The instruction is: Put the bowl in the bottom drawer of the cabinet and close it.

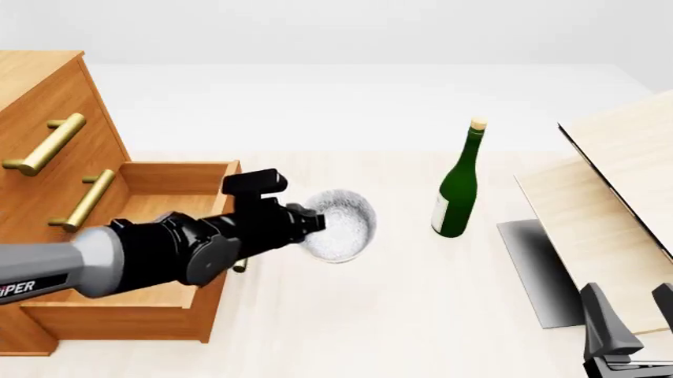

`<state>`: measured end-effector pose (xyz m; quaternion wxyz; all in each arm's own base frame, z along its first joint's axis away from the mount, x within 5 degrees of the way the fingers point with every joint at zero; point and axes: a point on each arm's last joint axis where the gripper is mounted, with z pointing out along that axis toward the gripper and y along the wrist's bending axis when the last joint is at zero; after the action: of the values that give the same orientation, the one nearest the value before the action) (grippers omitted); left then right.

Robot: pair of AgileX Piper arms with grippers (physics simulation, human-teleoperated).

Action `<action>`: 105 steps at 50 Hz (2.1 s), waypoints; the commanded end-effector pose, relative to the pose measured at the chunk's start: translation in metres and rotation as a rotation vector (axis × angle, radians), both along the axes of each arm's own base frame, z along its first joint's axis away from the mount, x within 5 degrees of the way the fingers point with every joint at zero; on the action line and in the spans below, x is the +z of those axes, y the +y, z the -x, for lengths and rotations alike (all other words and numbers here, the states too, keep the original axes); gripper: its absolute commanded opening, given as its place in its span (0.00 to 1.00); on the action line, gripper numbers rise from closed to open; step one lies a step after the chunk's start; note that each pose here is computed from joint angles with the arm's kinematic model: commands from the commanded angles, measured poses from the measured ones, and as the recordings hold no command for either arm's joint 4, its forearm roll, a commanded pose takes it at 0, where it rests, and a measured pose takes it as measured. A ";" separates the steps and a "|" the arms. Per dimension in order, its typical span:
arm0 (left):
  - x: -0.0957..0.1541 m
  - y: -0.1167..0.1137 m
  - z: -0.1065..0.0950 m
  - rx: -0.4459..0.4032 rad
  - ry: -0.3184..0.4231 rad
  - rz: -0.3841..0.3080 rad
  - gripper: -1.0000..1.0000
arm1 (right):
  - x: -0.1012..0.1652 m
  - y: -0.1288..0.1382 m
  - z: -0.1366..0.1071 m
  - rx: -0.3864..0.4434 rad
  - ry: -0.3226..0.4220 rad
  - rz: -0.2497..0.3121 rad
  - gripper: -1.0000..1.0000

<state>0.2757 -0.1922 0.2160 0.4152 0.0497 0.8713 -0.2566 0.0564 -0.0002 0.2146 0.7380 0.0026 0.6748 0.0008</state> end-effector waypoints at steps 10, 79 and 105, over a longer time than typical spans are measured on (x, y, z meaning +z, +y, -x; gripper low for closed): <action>0.033 0.012 0.015 -0.010 -0.068 0.012 0.00 | 0.000 0.000 0.000 0.000 0.000 0.000 1.00; 0.112 0.133 0.082 0.235 -0.275 -0.049 0.00 | 0.000 0.000 0.000 0.000 0.000 0.000 1.00; 0.112 0.162 0.090 0.335 -0.340 -0.127 0.00 | 0.000 0.000 0.000 0.000 0.000 0.000 1.00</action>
<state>0.1888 -0.0388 0.3263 0.5782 -0.0160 0.8053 -0.1299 0.0564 -0.0002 0.2146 0.7380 0.0026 0.6748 0.0008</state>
